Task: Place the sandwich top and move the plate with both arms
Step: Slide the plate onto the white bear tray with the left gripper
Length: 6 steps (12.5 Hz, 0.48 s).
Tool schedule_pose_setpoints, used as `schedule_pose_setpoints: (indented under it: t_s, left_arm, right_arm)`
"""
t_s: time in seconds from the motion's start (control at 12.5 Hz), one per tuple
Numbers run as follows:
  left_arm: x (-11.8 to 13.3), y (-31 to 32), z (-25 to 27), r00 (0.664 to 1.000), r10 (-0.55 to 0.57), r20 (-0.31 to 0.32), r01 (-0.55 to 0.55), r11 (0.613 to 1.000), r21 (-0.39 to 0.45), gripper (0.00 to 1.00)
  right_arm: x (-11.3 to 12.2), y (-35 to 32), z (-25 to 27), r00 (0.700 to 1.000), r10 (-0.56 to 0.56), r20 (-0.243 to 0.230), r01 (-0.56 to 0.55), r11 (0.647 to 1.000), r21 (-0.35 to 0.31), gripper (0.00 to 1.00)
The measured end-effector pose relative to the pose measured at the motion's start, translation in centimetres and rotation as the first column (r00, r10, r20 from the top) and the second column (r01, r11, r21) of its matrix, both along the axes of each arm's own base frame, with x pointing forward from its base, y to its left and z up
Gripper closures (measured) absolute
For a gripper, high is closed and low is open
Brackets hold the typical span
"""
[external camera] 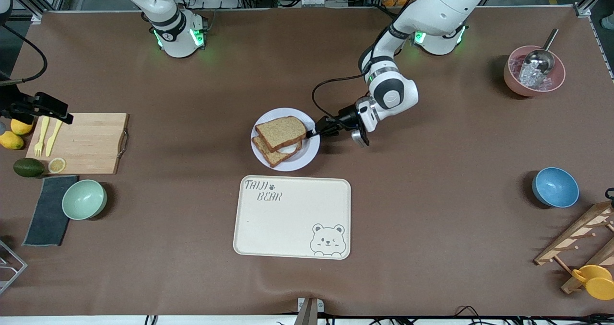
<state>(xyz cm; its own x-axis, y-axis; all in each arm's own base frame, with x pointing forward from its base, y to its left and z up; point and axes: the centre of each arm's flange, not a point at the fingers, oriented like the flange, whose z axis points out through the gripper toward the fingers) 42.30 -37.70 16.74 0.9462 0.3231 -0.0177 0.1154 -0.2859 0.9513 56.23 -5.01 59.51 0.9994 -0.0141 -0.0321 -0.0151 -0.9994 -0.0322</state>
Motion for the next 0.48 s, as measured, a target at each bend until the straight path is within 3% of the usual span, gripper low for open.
schedule_pose_setpoints:
  t_s: [0.24,0.48]
  left_arm:
    - [2.5,-0.4,1.7,0.995,0.101,-0.002,-0.101,0.993,-0.053,0.91]
    - [5.8,0.8,1.6,0.984,0.180,-0.006,-0.180,0.984,0.014,0.91]
  right_arm:
    - [0.0,0.0,0.0,1.000,0.000,-0.001,0.000,1.000,0.000,0.00]
    - [0.0,0.0,0.0,1.000,0.000,-0.001,0.000,1.000,0.000,0.00]
